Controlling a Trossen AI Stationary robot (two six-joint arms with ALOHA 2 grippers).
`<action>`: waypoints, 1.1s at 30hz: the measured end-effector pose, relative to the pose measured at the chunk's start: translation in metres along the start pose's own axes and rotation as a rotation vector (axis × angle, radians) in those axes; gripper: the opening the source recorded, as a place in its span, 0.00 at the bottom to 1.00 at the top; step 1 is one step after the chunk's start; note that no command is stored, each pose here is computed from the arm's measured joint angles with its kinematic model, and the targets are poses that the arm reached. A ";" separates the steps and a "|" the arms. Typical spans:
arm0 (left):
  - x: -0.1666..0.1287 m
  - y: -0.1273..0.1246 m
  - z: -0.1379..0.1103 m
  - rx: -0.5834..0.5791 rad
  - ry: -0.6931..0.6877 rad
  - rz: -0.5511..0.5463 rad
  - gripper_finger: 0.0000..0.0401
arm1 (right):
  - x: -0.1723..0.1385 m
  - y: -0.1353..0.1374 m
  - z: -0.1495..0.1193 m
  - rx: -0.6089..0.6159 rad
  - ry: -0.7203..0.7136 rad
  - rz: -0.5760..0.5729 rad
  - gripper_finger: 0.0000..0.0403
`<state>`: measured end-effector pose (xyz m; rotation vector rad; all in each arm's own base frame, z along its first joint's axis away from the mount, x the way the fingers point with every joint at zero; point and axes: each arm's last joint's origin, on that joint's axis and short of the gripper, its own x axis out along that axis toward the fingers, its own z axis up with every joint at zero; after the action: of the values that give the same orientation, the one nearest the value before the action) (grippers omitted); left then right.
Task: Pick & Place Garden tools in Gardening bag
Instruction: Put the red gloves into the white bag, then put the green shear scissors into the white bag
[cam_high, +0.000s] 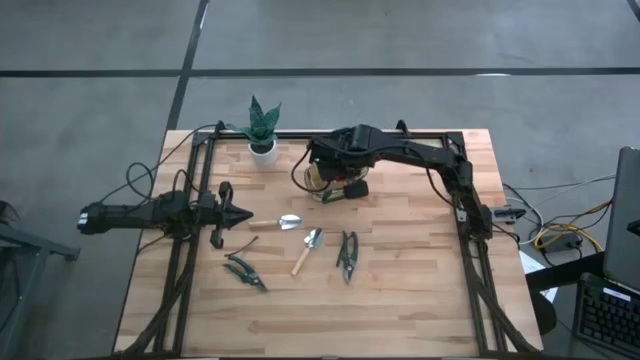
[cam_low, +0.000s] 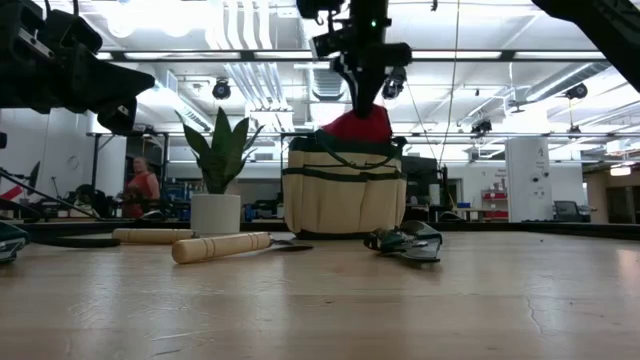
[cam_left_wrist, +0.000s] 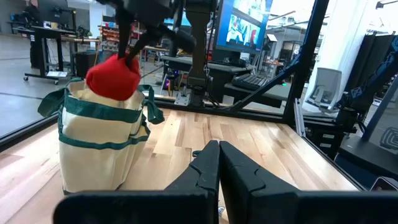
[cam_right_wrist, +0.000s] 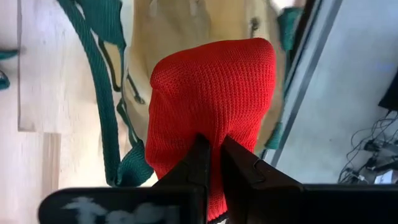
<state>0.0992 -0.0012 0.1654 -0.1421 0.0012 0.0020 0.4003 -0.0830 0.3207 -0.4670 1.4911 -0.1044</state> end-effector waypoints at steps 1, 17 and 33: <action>0.000 0.000 0.000 0.000 0.000 0.000 0.03 | 0.002 0.001 0.000 -0.001 0.005 0.003 0.04; 0.000 0.000 0.000 0.000 0.000 0.000 0.03 | 0.021 0.005 0.011 0.091 -0.042 -0.019 0.19; 0.000 0.000 0.000 0.000 0.000 0.000 0.03 | 0.021 0.003 0.009 0.203 -0.006 -0.101 0.53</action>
<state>0.0992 -0.0012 0.1654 -0.1424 0.0011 0.0020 0.4102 -0.0855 0.3006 -0.3775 1.4334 -0.3309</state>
